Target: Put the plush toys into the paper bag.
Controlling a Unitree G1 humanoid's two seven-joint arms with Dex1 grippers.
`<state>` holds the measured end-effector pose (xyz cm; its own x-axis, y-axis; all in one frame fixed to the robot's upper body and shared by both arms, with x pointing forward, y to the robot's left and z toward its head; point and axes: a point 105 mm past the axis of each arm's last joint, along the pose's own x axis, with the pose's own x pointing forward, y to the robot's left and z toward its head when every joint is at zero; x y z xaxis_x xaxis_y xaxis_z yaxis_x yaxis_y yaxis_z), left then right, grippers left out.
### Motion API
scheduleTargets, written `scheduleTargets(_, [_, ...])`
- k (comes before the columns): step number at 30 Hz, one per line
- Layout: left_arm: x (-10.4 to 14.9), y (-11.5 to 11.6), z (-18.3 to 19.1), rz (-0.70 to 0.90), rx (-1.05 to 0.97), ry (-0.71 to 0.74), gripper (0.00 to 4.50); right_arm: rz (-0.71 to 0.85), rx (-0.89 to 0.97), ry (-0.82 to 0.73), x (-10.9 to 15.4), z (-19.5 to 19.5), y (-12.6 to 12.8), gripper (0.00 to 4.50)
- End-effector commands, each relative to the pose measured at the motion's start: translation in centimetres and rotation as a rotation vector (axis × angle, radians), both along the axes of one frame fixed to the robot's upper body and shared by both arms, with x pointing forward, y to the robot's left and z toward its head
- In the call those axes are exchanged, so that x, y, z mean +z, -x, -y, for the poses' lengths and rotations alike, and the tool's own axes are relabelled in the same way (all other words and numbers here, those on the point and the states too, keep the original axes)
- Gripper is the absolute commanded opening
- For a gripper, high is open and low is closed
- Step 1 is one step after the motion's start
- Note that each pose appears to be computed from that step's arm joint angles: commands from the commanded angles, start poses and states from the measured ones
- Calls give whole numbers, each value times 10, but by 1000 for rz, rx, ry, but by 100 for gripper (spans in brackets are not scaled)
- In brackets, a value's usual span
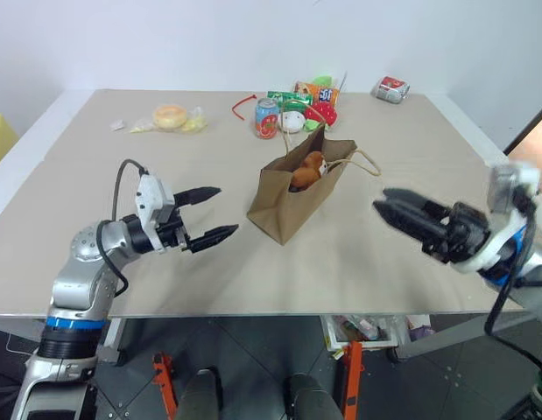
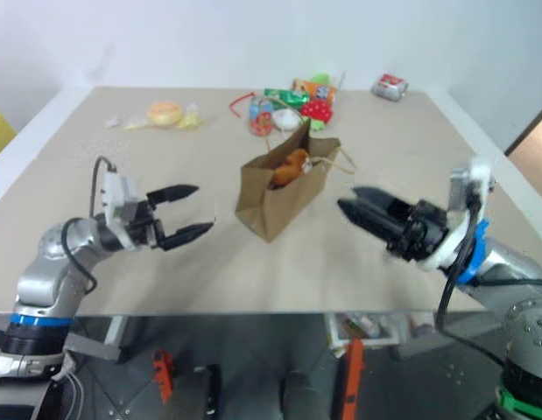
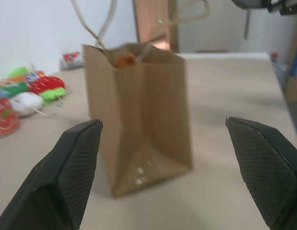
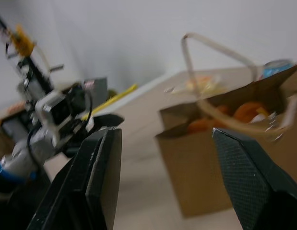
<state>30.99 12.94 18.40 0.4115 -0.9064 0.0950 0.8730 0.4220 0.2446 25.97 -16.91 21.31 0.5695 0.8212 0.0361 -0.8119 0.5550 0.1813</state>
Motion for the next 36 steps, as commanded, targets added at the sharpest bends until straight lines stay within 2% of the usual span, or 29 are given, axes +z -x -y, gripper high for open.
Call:
scheduleTargets(1, [3, -7, 12, -10, 21, 74, 433, 38, 8, 57, -13, -14, -15, 10])
scheduleTargets(7, [-6, -21, 25, -12, 57, 73, 433, 52, -60, 212, -38, -30, -48, 10])
scheduleTargets(15, [-6, -39, 42, 3, 48, 75, 433, 157, -144, 204, -22, -41, -77, 10])
scheduleTargets(20, [1, -47, 52, 24, 25, 90, 433, 202, -181, 161, -10, -45, -87, 10])
scheduleTargets(36, [6, -49, 95, 22, -61, 69, 433, 219, -182, 140, -7, -59, -88, 10])
